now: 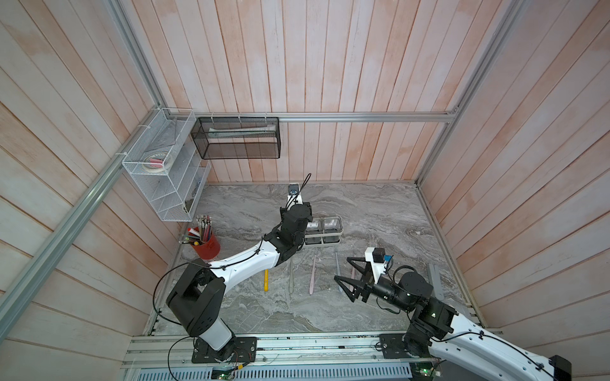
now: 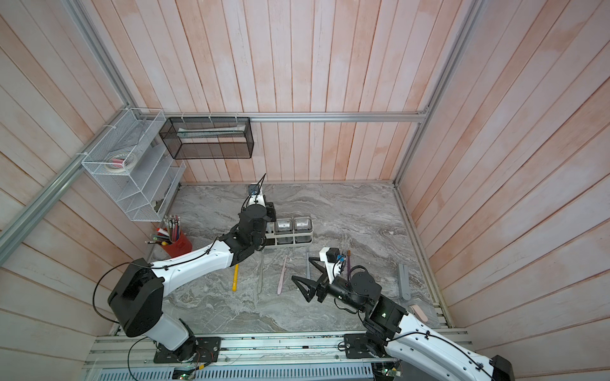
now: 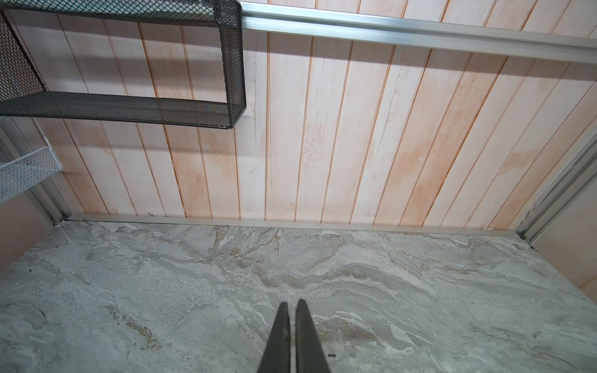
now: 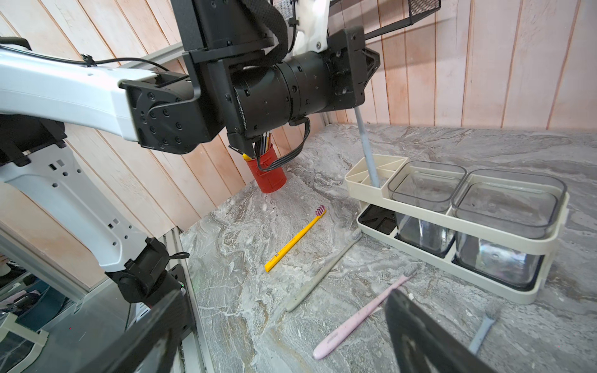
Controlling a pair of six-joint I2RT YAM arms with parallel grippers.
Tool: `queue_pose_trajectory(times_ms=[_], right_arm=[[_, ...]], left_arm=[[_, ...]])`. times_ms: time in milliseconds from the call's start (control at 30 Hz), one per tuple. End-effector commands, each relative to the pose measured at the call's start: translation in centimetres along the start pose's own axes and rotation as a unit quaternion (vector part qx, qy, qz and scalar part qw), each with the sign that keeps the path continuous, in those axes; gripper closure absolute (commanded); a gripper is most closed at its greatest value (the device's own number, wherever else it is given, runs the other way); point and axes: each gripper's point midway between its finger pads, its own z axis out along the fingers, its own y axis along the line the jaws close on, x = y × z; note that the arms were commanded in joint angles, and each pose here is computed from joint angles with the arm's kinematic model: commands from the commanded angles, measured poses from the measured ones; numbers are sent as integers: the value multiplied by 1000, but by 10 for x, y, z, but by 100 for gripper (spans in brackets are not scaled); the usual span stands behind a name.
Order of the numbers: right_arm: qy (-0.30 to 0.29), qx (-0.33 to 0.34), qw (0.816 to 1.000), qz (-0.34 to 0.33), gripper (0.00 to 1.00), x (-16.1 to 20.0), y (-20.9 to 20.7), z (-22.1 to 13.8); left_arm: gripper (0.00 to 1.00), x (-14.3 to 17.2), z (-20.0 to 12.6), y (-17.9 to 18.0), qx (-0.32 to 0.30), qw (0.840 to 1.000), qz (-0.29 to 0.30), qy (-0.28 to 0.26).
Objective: Place the toothbrush into the toothbrush holder
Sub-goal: Place the toothbrush in the toothbrush holder.
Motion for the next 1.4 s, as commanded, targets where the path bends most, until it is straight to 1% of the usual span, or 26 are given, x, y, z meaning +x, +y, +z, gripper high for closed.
queue_pose_trajectory(times_ms=[0,267,500,767,967,1100,1367], right_arm=[[2,-9,1000,8,2,6,1,1],[5,-12,1000,18,2,16,-2,1],[8,-15,1000,22,2,26,-4,2],[8,-19,999,26,2,35,-7,2],[9,-26,999,30,2,41,-7,2],[10,-30,999,33,2,47,-8,1],[17,-29,999,31,2,53,-10,3]], left_arm=[[100,-5,-4,4,-5,1000,-8,-16],[100,17,-6,4,-4,1000,-7,-18],[100,43,0,-2,-3,1000,5,-5],[100,53,3,-18,-1,999,36,-17],[100,52,-1,-20,-15,997,57,-43],[100,54,-4,-19,-14,997,52,-59],[100,72,-2,-20,-9,999,35,-39]])
